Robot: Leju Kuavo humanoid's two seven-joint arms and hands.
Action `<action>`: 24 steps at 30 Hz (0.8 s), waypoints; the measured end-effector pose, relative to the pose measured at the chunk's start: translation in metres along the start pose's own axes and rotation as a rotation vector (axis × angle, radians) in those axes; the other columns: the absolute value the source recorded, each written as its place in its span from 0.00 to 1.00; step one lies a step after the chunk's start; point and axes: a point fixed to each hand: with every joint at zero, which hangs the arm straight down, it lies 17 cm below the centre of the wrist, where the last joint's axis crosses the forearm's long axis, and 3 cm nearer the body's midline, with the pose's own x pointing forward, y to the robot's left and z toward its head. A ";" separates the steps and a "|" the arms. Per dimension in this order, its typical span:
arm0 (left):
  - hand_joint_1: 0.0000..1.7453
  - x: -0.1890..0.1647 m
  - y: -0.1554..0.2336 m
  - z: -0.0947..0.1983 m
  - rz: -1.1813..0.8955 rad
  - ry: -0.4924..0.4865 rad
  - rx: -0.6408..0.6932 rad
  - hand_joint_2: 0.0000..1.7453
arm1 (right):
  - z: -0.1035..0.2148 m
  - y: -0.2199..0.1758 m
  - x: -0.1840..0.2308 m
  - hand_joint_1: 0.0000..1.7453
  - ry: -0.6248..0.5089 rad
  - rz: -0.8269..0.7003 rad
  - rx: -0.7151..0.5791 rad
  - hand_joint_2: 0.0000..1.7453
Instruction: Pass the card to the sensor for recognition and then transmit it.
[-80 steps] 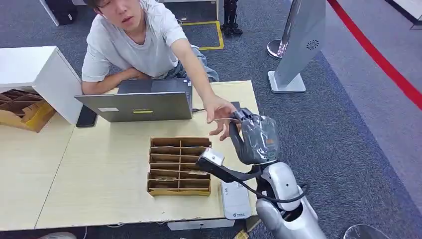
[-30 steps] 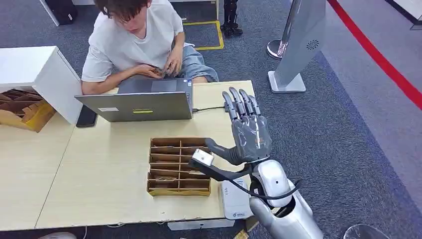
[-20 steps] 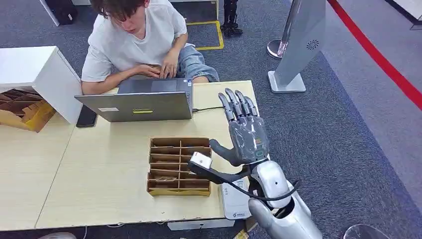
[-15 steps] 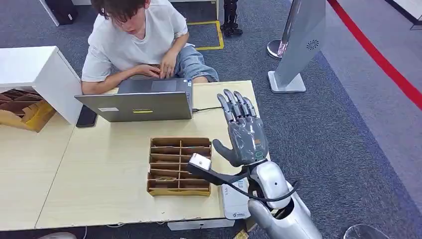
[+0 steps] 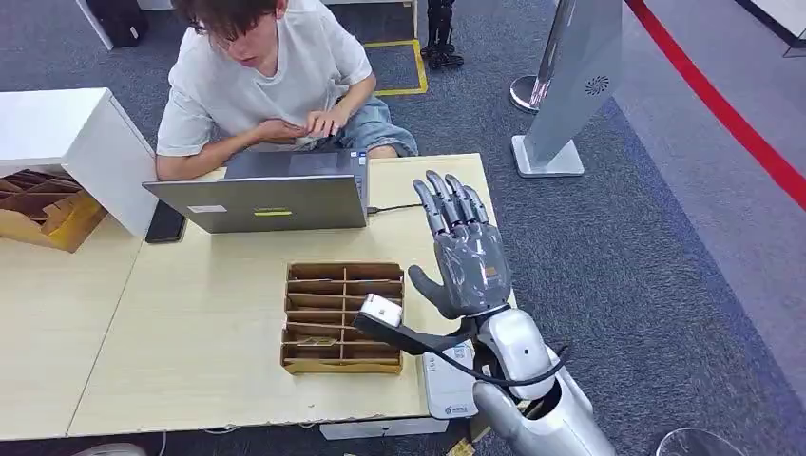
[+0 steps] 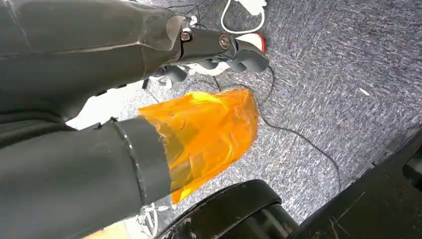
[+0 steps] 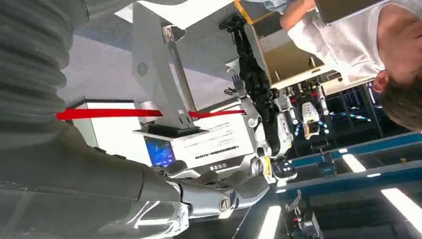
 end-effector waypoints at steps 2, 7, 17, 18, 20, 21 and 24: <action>0.00 0.000 0.000 0.000 0.000 0.000 0.000 0.00 | 0.000 0.000 0.000 0.00 0.000 0.000 -0.001 1.00; 0.00 0.000 0.000 0.000 0.000 0.000 0.000 0.00 | 0.000 0.000 0.000 0.00 -0.001 -0.008 0.000 1.00; 0.00 0.000 -0.001 0.000 -0.001 0.000 -0.005 0.00 | 0.005 0.007 0.013 0.00 -0.034 -0.100 0.026 1.00; 0.00 0.000 -0.001 0.000 -0.002 0.000 -0.006 0.00 | 0.005 0.007 0.015 0.00 -0.039 -0.107 0.028 1.00; 0.00 0.000 -0.001 0.000 -0.004 0.000 -0.006 0.00 | 0.006 0.009 0.019 0.00 -0.053 -0.114 0.038 1.00; 0.00 0.000 -0.001 0.000 -0.005 -0.001 -0.007 0.00 | 0.007 0.010 0.021 0.00 -0.056 -0.117 0.042 1.00; 0.00 -0.001 -0.001 0.000 -0.006 -0.001 -0.008 0.00 | 0.008 0.012 0.025 0.00 -0.066 -0.119 0.046 1.00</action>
